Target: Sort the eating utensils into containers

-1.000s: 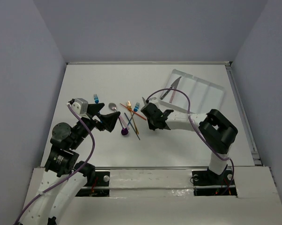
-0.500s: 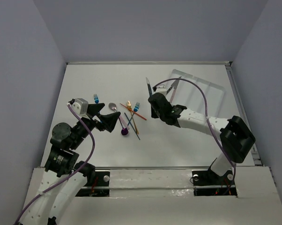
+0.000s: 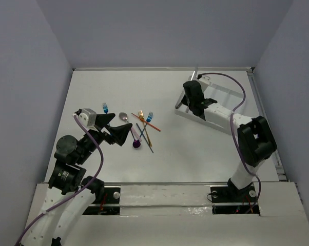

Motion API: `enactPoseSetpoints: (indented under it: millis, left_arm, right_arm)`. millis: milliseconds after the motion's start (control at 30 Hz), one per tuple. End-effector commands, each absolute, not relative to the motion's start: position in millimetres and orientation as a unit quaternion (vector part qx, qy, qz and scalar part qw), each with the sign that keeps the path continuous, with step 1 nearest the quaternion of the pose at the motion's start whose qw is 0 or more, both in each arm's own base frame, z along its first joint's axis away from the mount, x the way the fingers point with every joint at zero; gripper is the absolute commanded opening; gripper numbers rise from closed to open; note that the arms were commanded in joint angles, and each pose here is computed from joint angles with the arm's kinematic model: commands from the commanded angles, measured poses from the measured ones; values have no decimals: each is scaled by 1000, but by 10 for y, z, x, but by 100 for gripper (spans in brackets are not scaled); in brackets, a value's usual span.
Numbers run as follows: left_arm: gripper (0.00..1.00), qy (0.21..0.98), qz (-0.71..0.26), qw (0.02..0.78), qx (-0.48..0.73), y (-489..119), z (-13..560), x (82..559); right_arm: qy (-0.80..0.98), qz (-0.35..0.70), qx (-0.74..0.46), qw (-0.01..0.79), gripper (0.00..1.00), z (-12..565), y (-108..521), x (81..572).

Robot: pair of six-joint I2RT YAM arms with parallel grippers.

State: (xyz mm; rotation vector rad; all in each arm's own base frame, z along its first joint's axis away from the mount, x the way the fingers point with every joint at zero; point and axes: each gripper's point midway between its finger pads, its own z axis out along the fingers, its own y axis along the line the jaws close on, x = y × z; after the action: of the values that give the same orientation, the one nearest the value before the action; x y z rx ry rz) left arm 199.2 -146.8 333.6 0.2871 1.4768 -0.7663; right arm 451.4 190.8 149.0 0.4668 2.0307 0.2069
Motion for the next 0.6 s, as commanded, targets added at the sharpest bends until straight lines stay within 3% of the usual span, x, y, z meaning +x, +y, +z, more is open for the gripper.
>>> enactPoseSetpoints:
  millis: [0,333,433,567]
  left_arm:
    - [99,637,-351,673,137,-1514,3439,1949]
    - [99,636,-349,674,135,-1505,3443,1954]
    - [99,637,-349,674,135,-1504,3440,1959]
    - [99,635,-349,676,135,-1500,3450,1949]
  right_arm:
    - [808,107,245,526,0,1675,1824,4827]
    - [815,115,269,500,3,1391,1749,4963]
    - [820,116,269,492,20,1298,1766,4949]
    - [827,124,264,480,29,1217,1811,4917]
